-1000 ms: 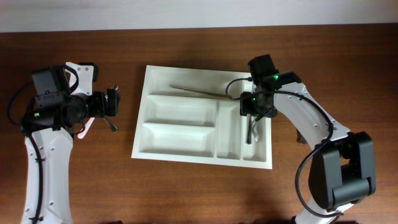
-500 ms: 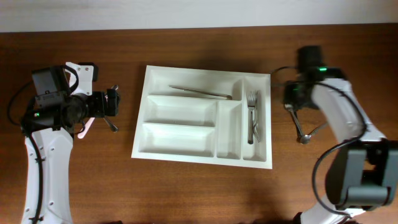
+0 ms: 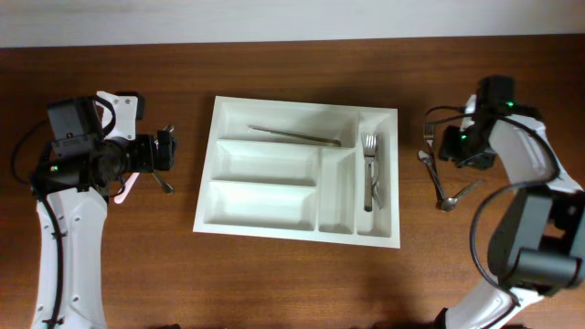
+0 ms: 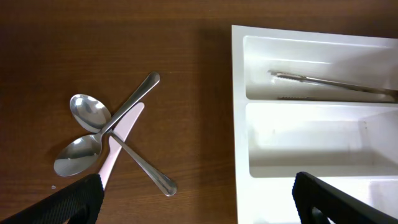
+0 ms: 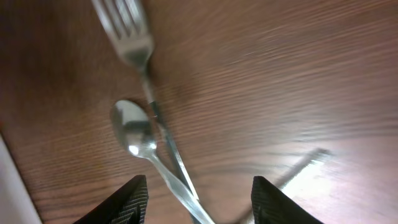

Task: Pack container
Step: 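Position the right gripper over the spoon and grasp it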

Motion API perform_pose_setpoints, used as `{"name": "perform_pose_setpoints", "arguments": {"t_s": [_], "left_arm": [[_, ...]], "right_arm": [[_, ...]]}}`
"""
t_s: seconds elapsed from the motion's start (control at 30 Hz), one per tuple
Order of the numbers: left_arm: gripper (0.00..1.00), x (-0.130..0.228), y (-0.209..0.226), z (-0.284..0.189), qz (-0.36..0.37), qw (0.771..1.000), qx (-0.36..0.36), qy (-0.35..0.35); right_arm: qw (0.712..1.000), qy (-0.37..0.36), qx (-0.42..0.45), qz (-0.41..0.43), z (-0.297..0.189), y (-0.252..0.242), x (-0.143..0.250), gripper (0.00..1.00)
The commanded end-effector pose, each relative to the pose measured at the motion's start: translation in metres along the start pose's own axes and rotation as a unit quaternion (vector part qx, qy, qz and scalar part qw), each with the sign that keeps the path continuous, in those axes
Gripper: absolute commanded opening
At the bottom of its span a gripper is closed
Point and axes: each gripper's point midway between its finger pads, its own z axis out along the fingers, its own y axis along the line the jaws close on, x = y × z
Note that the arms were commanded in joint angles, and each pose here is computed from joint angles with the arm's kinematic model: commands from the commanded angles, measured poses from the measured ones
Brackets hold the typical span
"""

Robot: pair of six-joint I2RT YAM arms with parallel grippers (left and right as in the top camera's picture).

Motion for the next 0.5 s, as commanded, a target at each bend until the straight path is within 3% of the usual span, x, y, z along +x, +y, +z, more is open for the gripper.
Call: {"name": "perform_pose_setpoints", "arguments": {"t_s": [0.0, 0.47], "left_arm": [[0.99, -0.0065, -0.0015, -0.0025, 0.009, 1.000, 0.006, -0.009], [0.99, -0.0066, -0.0015, -0.0025, 0.009, 1.000, 0.006, -0.009]], "right_arm": [[0.999, 0.020, -0.021, -0.027, 0.0157, 0.0162, 0.0044, 0.54], [0.996, 0.008, -0.022, -0.083, 0.0240, 0.0177, -0.0027, 0.54]]}}
